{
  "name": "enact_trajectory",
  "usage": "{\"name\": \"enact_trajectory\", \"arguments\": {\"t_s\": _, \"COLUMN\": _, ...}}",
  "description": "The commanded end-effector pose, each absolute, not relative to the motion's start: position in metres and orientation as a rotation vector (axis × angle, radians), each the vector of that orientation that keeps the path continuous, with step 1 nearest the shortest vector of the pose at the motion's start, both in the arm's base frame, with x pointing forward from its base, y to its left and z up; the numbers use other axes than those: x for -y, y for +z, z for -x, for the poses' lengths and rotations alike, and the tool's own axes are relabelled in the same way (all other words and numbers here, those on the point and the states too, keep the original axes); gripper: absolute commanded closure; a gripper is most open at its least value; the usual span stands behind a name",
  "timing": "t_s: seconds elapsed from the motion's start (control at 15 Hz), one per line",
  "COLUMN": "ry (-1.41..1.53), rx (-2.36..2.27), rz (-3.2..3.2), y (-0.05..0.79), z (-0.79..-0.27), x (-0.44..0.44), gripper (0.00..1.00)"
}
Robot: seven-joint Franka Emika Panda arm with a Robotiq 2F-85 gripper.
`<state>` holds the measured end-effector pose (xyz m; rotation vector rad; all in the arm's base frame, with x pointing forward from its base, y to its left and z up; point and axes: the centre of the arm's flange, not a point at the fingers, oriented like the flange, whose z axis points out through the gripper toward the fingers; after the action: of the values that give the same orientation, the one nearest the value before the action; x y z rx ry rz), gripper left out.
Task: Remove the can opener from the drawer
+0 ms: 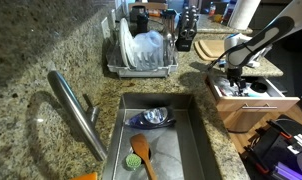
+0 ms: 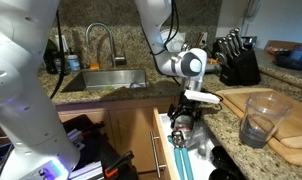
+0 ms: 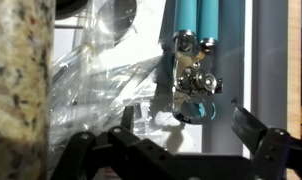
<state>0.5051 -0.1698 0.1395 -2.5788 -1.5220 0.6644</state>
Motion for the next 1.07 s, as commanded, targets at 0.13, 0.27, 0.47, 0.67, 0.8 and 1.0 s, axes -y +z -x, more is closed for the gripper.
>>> {"name": "enact_trajectory", "arguments": {"t_s": 0.13, "ry": 0.728, "rx": 1.529, "rz": 2.545, "y": 0.123, "z": -0.500, "x": 0.165, "gripper": 0.00}}
{"name": "enact_trajectory", "arguments": {"t_s": 0.27, "ry": 0.780, "rx": 1.539, "rz": 2.518, "y": 0.113, "z": -0.493, "x": 0.161, "gripper": 0.00}}
{"name": "enact_trajectory", "arguments": {"t_s": 0.47, "ry": 0.768, "rx": 1.543, "rz": 2.514, "y": 0.112, "z": -0.493, "x": 0.161, "gripper": 0.00}}
{"name": "enact_trajectory", "arguments": {"t_s": 0.67, "ry": 0.792, "rx": 1.546, "rz": 2.508, "y": 0.106, "z": -0.491, "x": 0.158, "gripper": 0.00}}
{"name": "enact_trajectory", "arguments": {"t_s": 0.8, "ry": 0.796, "rx": 1.542, "rz": 2.505, "y": 0.105, "z": -0.491, "x": 0.158, "gripper": 0.00}}
{"name": "enact_trajectory", "arguments": {"t_s": 1.0, "ry": 0.822, "rx": 1.528, "rz": 2.489, "y": 0.104, "z": -0.492, "x": 0.160, "gripper": 0.34}}
